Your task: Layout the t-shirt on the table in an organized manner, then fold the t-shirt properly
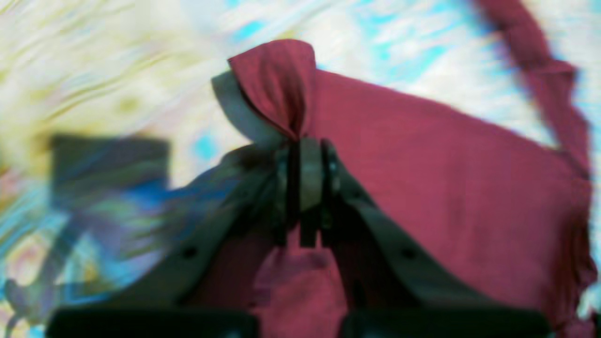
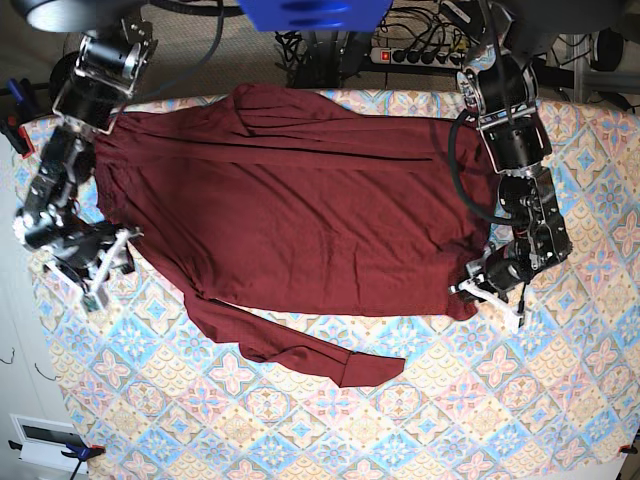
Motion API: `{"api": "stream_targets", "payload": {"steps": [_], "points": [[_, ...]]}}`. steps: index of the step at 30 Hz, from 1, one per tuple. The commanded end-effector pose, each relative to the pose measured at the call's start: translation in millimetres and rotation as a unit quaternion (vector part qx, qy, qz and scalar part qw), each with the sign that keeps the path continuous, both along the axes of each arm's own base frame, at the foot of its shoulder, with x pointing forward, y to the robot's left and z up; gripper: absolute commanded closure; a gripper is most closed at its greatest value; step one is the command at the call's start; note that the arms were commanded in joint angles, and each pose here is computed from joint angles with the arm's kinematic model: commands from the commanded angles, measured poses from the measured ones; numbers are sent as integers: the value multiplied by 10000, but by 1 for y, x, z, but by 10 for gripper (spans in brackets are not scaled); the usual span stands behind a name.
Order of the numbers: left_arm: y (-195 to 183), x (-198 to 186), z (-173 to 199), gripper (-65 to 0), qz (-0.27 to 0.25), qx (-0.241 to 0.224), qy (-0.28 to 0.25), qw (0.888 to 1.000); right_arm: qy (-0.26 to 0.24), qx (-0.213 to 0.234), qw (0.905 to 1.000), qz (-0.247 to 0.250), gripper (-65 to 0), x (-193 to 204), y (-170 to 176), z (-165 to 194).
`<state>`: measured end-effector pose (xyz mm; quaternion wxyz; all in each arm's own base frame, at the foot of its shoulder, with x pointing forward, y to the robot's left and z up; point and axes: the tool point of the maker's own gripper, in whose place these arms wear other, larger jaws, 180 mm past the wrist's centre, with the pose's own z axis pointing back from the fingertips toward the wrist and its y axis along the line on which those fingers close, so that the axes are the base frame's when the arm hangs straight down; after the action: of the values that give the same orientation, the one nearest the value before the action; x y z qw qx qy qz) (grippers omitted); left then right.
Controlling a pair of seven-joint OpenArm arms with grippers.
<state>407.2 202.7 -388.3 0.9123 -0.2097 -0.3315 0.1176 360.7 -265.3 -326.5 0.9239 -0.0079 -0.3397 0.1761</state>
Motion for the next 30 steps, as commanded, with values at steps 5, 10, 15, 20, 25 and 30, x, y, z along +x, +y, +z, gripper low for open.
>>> {"api": "stream_targets", "payload": {"steps": [5,10,15,20,25,30], "points": [[22,-2,27,0,74,-72,-389,9992,-198,-240,9981,533,-276,36,23,5],[34,-15,36,0,94,-120,-548,9984,-6,-297,9954,912,-276,48,44,-17],[44,-19,48,0,61,-382,-593,9975,19,11,9952,983,-276,67,53,-28],[64,-20,67,0,48,-472,-707,9964,147,257,9959,854,-276,71,50,-41],[84,-20,82,0,105,-341,-827,9959,194,272,9958,848,-276,70,50,-44],[87,-20,83,0,110,-311,-828,9960,233,260,9955,879,-276,69,52,-46]]}}
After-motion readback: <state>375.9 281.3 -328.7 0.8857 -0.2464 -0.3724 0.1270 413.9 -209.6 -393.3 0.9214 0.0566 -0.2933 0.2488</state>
